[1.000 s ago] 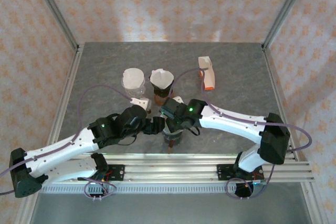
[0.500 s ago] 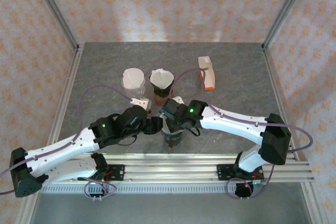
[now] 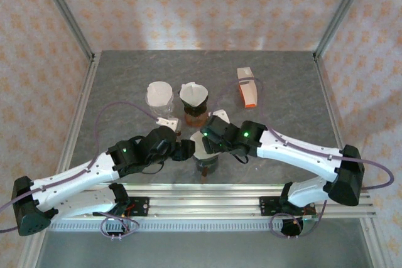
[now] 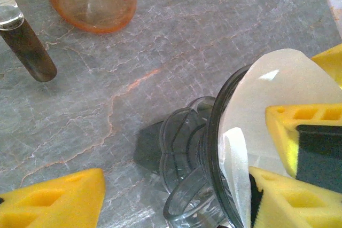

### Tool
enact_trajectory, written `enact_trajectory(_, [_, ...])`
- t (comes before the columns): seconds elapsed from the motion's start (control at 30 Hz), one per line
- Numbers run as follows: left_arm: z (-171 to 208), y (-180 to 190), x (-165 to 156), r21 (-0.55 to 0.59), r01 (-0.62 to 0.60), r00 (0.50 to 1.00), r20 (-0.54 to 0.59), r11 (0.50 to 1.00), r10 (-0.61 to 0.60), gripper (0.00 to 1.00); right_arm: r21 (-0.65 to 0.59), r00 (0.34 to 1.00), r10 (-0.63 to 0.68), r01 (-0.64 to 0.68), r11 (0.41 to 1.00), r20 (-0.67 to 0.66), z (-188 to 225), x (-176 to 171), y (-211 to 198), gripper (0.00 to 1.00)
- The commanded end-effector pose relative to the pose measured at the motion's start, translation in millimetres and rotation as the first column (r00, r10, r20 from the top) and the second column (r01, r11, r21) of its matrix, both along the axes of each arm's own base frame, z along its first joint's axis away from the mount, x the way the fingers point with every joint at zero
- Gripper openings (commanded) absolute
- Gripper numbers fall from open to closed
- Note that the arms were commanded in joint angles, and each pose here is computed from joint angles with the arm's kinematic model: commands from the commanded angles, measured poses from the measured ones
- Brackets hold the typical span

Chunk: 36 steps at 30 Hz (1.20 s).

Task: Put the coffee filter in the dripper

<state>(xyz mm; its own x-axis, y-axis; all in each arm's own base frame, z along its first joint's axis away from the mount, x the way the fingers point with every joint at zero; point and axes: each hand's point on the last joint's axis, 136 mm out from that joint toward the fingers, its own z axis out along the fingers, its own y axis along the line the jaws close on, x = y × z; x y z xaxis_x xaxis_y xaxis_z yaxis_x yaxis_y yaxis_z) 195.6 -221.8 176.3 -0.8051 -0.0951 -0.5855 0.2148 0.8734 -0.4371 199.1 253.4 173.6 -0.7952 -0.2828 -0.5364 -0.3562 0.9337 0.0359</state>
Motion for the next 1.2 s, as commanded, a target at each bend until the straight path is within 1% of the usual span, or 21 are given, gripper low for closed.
enact_trajectory(0.0, [-7, 3, 0, 0.016, -0.011, 1.0, -0.016, 1.0, 0.011, 0.68, -0.007, 0.998, -0.055, 0.055, 0.998, 0.041, 4, 3, -16, 0.74])
enact_trajectory(0.2, [-8, 4, 0, 0.019, -0.011, 1.0, -0.017, 1.0, 0.012, 0.68, -0.005, 0.994, -0.091, 0.091, 0.996, 0.065, 9, 2, -33, 0.74])
enact_trajectory(0.47, [-10, 6, 0, 0.027, -0.015, 1.0, -0.018, 1.0, 0.016, 0.67, -0.011, 0.988, -0.137, 0.138, 0.99, 0.07, 6, 7, -42, 0.74])
enact_trajectory(0.53, [-10, 6, 0, 0.03, -0.015, 1.0, -0.018, 0.999, 0.016, 0.67, -0.004, 0.99, -0.128, 0.128, 0.992, 0.064, 5, 6, -40, 0.74])
enact_trajectory(0.67, [-10, 5, 0, 0.03, -0.014, 1.0, -0.019, 0.999, 0.014, 0.68, 0.023, 0.996, -0.068, 0.067, 0.997, 0.048, 4, 1, -25, 0.74])
enact_trajectory(0.77, [-10, 5, 1, 0.026, -0.016, 1.0, -0.019, 1.0, 0.017, 0.68, 0.001, 0.998, -0.043, 0.043, 0.999, 0.042, -1, -2, -18, 0.74])
enact_trajectory(0.83, [-9, 5, 1, 0.023, -0.017, 1.0, -0.018, 1.0, 0.017, 0.68, -0.013, 0.998, -0.034, 0.034, 0.999, 0.048, -2, -2, -15, 0.74])
enact_trajectory(1.03, [-10, 6, 0, 0.026, -0.02, 1.0, -0.019, 0.999, 0.021, 0.7, 0.015, 0.995, -0.04, 0.039, 0.999, 0.093, 17, 3, -12, 0.75])
enact_trajectory(1.17, [-11, 7, 0, 0.024, -0.021, 1.0, -0.018, 0.999, 0.022, 0.71, 0.031, 0.995, -0.037, 0.035, 0.999, 0.092, 21, 0, -10, 0.75])
